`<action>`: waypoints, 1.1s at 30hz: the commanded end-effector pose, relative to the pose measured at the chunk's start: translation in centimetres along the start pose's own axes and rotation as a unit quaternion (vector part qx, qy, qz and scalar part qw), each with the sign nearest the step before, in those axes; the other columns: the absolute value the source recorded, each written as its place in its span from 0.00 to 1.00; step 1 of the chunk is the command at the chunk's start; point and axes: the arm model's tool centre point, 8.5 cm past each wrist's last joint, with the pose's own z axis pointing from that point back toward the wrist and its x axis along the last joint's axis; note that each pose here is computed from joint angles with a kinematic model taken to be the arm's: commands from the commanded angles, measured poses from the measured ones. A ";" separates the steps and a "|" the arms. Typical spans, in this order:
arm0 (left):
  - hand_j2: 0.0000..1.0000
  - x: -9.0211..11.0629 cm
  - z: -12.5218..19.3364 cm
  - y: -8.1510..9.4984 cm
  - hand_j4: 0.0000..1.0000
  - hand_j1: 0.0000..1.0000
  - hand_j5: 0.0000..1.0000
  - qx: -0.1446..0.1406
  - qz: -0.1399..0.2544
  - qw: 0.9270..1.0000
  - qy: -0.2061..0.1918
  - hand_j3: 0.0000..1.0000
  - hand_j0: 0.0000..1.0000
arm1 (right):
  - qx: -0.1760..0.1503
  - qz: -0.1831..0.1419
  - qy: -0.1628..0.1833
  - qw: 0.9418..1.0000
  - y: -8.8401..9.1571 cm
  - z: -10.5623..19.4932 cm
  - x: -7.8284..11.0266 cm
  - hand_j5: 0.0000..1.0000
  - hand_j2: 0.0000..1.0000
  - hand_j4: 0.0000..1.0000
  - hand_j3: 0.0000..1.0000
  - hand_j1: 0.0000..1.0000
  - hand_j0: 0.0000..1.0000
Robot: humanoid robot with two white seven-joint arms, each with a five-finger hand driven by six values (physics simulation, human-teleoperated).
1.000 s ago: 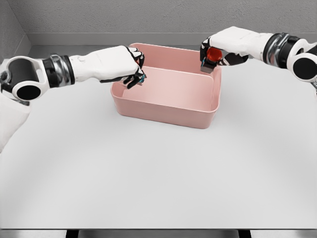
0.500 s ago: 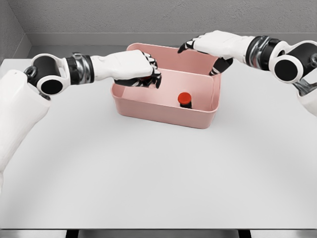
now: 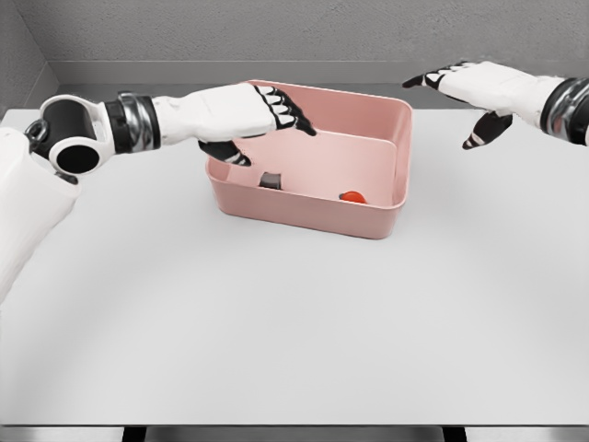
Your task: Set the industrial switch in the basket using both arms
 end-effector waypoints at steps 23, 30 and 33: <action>1.00 -2.8 18.8 -8.0 1.00 1.00 1.00 -0.011 0.183 0.979 0.095 1.00 1.00 | -0.002 0.033 -0.078 0.996 5.0 5.4 -1.4 1.00 1.00 1.00 1.00 1.00 1.00; 1.00 -2.8 18.8 -8.1 1.00 1.00 1.00 -0.012 0.183 0.978 0.094 1.00 1.00 | -0.001 0.033 -0.077 0.997 5.0 5.5 -1.5 1.00 1.00 1.00 1.00 1.00 1.00; 1.00 -2.8 18.8 -8.1 1.00 1.00 1.00 -0.012 0.184 0.978 0.094 1.00 1.00 | -0.002 0.034 -0.078 0.996 5.0 5.4 -1.4 1.00 1.00 1.00 1.00 1.00 1.00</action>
